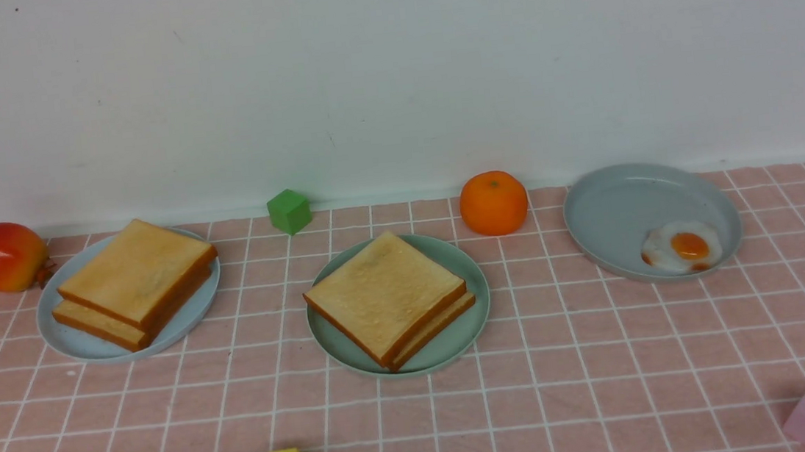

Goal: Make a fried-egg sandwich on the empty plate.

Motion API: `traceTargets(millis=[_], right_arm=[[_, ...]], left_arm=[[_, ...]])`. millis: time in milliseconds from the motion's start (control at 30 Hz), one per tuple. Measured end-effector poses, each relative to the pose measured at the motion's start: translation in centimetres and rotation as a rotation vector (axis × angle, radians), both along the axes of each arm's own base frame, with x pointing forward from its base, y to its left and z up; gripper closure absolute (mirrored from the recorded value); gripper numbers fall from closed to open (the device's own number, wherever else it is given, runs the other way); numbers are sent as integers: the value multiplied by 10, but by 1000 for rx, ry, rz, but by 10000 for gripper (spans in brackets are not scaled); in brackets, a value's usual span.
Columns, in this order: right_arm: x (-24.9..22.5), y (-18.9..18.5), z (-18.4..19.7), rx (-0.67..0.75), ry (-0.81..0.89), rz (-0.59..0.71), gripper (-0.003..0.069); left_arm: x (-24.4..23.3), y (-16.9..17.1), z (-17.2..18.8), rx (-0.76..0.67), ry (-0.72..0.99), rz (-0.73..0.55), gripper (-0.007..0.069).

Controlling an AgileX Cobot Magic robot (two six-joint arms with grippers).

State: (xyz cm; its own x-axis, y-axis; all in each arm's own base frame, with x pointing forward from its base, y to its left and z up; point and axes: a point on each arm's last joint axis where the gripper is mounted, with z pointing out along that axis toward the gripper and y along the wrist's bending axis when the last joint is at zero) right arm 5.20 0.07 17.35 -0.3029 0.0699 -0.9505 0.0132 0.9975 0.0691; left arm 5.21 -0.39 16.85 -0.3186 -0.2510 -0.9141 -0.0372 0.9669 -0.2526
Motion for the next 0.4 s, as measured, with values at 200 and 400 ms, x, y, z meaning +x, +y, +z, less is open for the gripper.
traceTargets(millis=[200, 400], right_arm=[[0, 0, 0, 0, 0, 0, 575], [0, 0, 0, 0, 0, 0, 568]], left_arm=[[0, 0, 0, 0, 0, 0, 620], [0, 0, 0, 0, 0, 0, 619]])
